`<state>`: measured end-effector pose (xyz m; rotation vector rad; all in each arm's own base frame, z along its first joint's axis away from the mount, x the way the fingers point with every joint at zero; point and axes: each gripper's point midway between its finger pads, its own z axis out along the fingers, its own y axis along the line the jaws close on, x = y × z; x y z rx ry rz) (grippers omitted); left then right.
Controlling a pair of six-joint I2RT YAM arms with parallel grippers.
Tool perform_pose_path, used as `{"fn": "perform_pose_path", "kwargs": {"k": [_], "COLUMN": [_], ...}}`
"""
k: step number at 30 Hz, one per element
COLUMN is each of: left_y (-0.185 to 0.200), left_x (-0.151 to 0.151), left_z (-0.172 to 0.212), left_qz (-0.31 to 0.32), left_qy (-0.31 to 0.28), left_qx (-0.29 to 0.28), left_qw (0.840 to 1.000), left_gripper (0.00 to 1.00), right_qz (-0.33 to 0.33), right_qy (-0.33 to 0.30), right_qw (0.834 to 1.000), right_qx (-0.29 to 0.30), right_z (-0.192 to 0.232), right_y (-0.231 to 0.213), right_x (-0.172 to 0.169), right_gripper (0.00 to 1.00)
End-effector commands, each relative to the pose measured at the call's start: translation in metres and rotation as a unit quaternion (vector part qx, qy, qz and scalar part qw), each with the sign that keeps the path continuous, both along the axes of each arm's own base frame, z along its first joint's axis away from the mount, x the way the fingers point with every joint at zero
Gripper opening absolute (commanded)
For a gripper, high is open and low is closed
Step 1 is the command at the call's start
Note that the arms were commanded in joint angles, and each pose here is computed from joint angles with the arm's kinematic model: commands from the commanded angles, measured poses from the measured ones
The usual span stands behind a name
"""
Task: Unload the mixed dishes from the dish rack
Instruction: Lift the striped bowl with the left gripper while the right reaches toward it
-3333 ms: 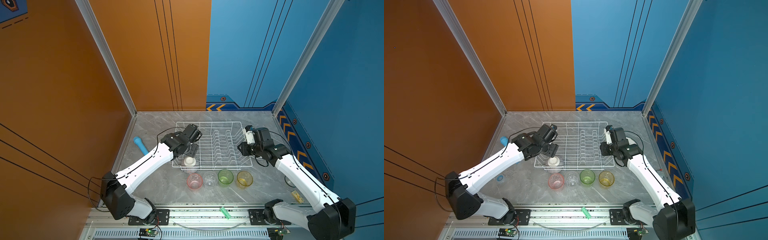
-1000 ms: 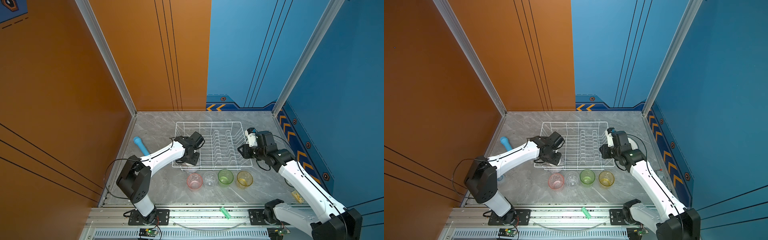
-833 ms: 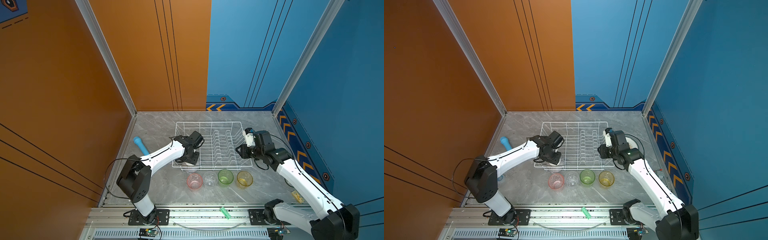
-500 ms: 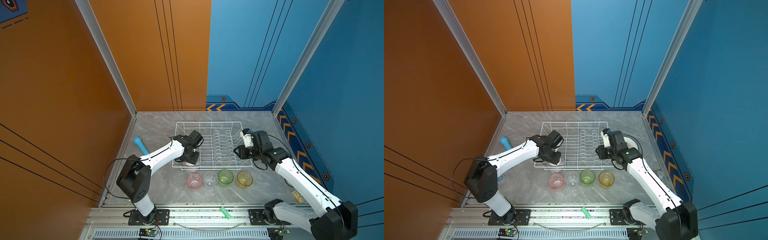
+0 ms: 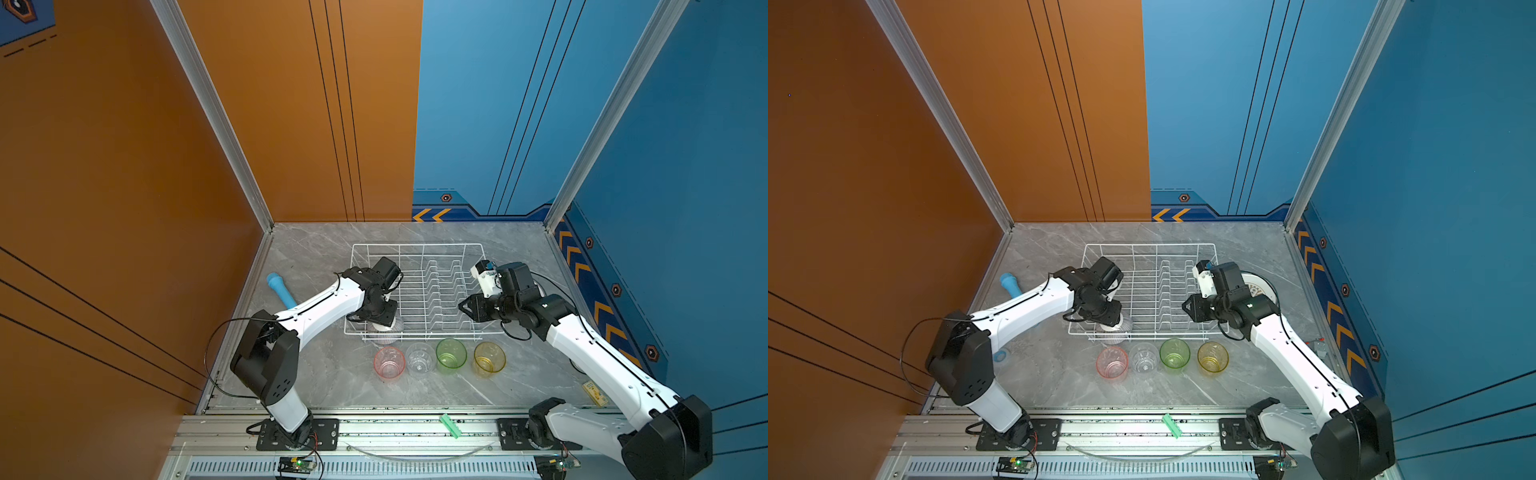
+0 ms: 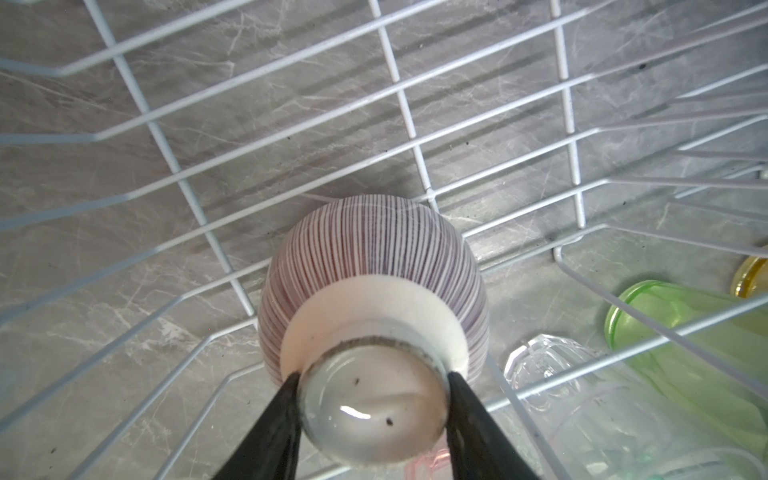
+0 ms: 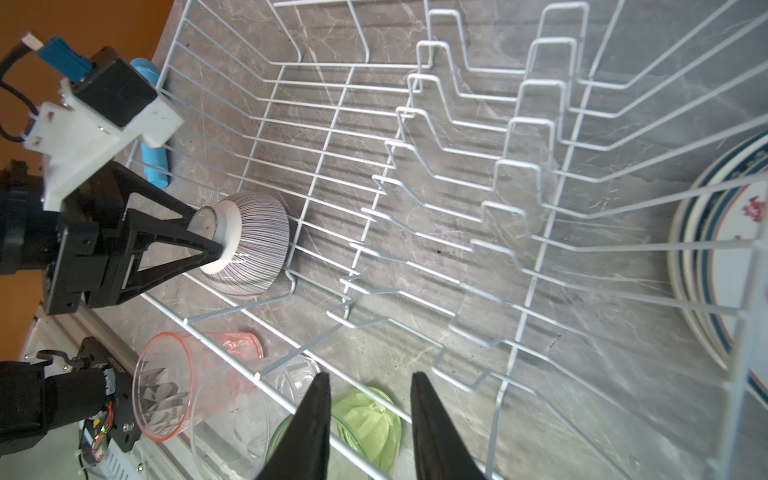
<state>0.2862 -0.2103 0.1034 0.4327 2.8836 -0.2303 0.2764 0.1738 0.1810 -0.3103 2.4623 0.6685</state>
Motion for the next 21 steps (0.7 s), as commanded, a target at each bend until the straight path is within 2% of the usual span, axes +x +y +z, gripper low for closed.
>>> {"fn": "perform_pose_path", "kwargs": {"k": [1,10,17,21], "left_y": [-0.004,-0.008,-0.011,-0.022], "left_x": [0.006,0.016,0.016,0.015], "left_z": [0.030,0.064,0.088,0.104], "left_qz": [-0.006,-0.008,-0.020,-0.031], "left_qy": [-0.023,-0.044,-0.061,-0.065], "left_qx": [-0.036,-0.120,-0.162,-0.222], "left_qw": [0.999,0.992,0.985,0.972], "left_gripper": [0.44,0.44,0.44,0.45], "right_qz": [0.020,0.067,0.084,0.102], "right_qy": [0.003,0.035,0.045,0.045], "right_qw": [0.999,0.991,0.987,0.979], "right_qx": [0.026,0.106,0.128,0.169], "right_z": [0.002,0.003,0.002,0.008], "right_y": [0.012,0.040,0.052,0.062], "right_x": [-0.002,-0.012,-0.015,-0.019], "right_gripper": [0.31,0.31,0.31,0.31]}}
